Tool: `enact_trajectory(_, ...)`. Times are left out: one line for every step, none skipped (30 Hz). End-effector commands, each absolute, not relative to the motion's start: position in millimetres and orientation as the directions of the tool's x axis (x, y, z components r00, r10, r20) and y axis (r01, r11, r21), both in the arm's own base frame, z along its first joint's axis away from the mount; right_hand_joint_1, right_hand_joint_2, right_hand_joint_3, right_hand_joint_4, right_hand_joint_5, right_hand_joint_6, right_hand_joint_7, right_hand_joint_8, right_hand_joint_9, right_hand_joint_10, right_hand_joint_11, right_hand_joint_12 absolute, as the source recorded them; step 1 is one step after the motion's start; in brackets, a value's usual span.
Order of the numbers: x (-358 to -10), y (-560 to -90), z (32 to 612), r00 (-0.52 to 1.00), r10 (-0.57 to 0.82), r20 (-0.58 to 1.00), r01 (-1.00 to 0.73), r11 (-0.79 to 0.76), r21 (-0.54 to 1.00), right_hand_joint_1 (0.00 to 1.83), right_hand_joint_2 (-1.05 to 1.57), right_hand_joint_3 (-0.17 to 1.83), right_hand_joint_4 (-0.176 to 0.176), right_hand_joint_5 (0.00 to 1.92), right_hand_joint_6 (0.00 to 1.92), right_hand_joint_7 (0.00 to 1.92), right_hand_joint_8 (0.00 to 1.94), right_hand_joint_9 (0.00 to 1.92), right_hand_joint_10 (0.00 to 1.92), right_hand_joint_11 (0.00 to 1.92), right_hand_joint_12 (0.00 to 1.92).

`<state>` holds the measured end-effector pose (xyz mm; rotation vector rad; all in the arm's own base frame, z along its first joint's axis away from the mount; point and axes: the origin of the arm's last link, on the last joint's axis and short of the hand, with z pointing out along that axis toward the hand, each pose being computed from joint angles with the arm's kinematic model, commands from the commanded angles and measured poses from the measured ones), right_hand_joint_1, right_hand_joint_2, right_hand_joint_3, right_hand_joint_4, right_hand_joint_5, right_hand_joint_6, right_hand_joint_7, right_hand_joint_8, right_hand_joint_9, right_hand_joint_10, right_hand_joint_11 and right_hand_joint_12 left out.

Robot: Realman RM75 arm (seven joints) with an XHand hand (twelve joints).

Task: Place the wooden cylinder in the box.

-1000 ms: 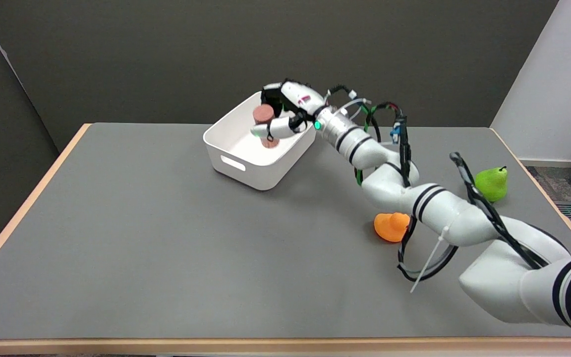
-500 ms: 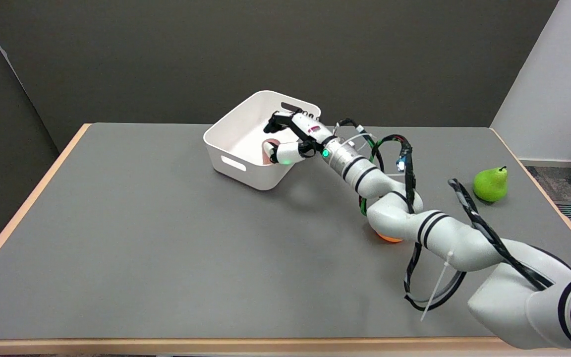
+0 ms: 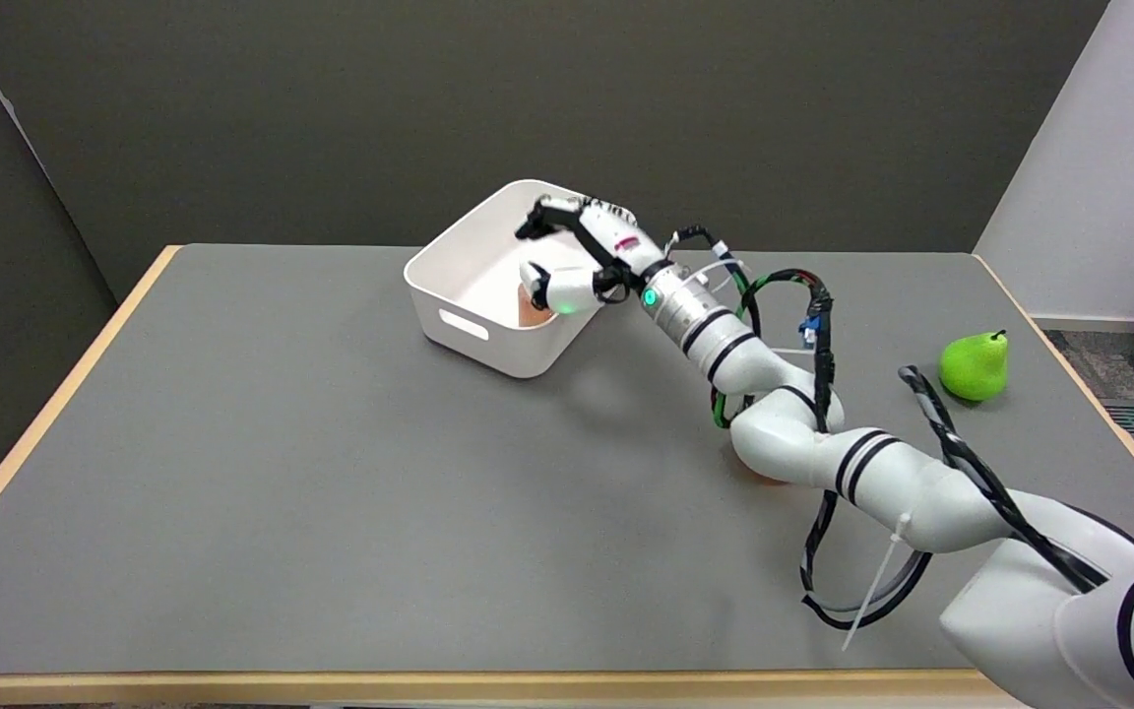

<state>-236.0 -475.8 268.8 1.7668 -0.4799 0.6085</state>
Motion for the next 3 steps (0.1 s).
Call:
enact_trajectory(-127.9, -421.2, 263.0, 0.739, 0.273, 0.616, -0.419, -0.53, 0.737, 0.68, 0.75, 0.93, -0.018, 0.44, 0.89, 0.49, 0.6, 0.28, 0.82, 0.0, 0.97)
enact_trajectory(-129.0, -411.9, 263.8, 0.727, 0.273, 0.63, -0.43, -0.534, 0.728, 0.68, 0.77, 0.88, -0.017, 0.43, 0.91, 0.5, 0.57, 0.27, 0.85, 0.0, 0.97)
enact_trajectory(-131.5, -406.3, 264.3, 0.719, 0.269, 0.641, -0.443, -0.534, 0.72, 0.66, 0.76, 0.91, -0.02, 0.44, 0.9, 0.49, 0.59, 0.28, 0.84, 0.0, 0.99)
